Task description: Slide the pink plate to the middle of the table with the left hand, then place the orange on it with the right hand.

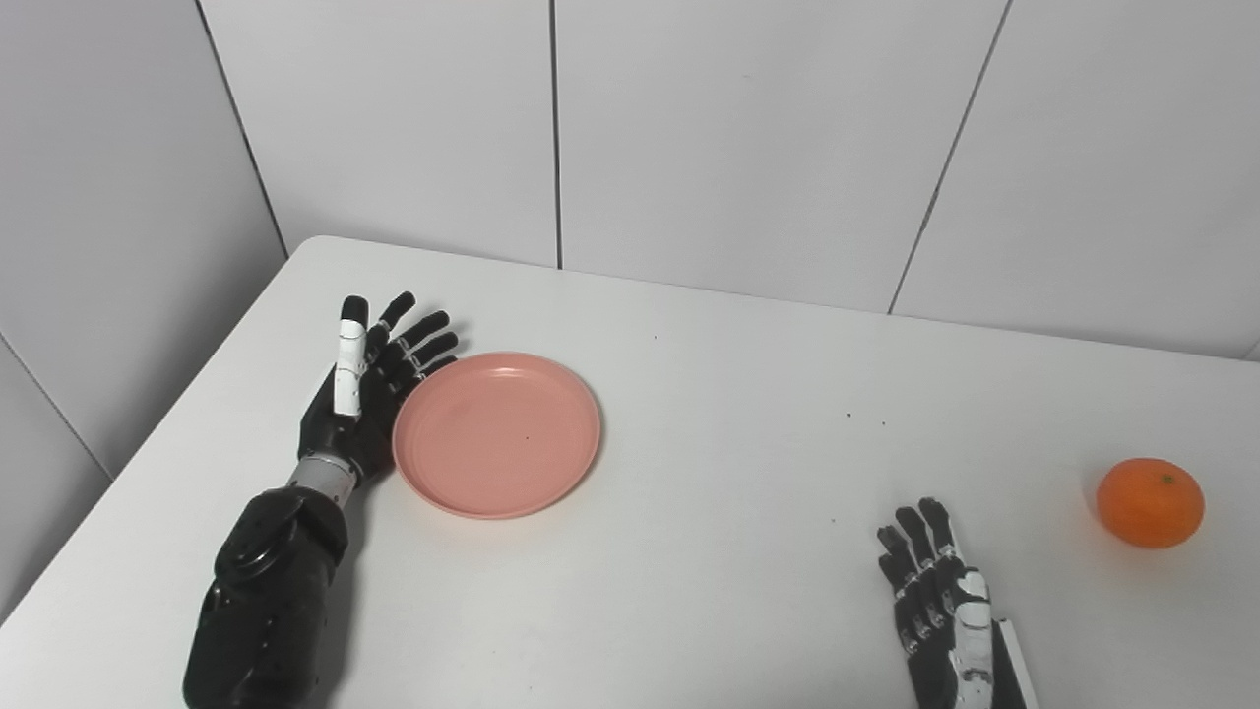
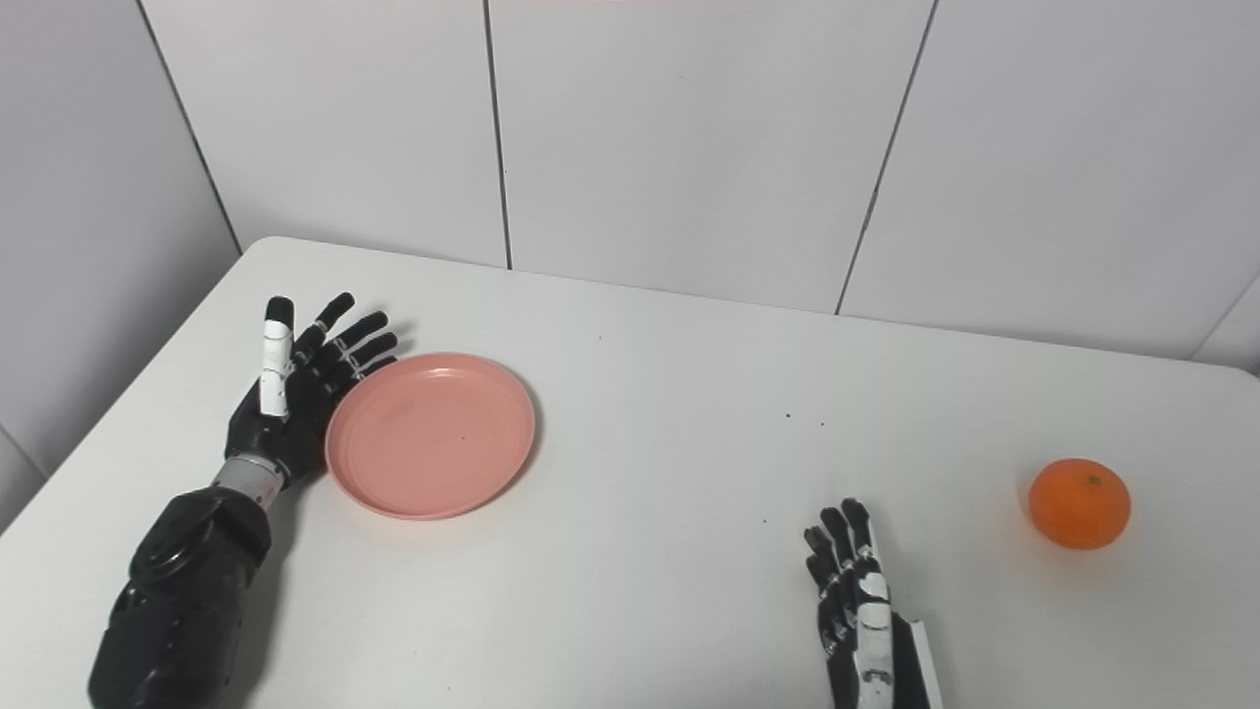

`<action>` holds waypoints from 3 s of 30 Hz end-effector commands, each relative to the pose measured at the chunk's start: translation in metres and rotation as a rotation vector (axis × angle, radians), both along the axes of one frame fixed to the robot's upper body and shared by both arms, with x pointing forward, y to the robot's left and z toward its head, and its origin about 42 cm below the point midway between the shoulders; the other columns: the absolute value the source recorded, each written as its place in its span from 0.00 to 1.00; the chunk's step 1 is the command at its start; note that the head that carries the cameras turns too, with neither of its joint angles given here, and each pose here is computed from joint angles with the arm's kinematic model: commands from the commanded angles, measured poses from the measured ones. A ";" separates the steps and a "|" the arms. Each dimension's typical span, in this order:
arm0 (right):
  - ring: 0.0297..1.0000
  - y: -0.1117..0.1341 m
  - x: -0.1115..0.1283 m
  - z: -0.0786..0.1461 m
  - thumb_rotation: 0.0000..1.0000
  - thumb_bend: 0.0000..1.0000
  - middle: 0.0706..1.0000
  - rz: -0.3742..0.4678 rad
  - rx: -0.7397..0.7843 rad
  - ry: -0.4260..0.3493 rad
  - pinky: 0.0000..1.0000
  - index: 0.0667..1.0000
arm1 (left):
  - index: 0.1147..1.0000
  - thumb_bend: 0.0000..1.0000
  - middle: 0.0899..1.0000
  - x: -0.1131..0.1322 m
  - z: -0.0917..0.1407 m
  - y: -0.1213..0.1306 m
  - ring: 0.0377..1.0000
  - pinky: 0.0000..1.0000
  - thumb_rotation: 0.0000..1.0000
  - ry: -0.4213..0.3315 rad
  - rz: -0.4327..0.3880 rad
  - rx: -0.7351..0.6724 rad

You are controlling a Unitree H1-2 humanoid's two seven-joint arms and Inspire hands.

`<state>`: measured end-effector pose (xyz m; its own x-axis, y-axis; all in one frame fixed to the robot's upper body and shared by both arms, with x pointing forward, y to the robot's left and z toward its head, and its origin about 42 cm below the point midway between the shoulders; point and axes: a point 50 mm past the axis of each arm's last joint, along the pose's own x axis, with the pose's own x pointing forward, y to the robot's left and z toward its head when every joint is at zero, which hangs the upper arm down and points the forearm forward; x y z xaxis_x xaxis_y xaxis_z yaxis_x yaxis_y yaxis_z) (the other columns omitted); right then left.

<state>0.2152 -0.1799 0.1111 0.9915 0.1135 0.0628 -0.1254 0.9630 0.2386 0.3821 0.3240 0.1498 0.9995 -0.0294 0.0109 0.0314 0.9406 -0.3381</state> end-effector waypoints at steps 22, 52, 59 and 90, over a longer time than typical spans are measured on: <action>0.93 0.010 -0.033 -0.014 1.00 0.81 0.94 -0.018 0.007 0.114 1.00 0.97 | 0.88 0.95 0.80 0.004 0.017 -0.053 0.79 0.80 0.88 -0.006 0.018 -0.033; 0.91 0.030 -0.036 -0.007 0.98 0.82 0.91 -0.025 0.003 0.106 1.00 0.92 | 0.96 0.92 0.81 0.002 0.027 -0.107 0.79 0.81 0.88 0.026 0.008 -0.133; 0.90 0.038 -0.037 -0.008 0.98 0.82 0.90 -0.033 0.003 0.110 1.00 0.91 | 0.97 0.93 0.84 0.000 0.024 -0.115 0.81 0.82 0.88 0.043 -0.013 -0.162; 0.92 0.068 -0.033 -0.007 0.97 0.84 0.92 -0.035 0.001 0.104 1.00 0.94 | 0.97 0.91 0.83 -0.014 0.001 -0.150 0.79 0.82 0.86 0.103 -0.104 -0.225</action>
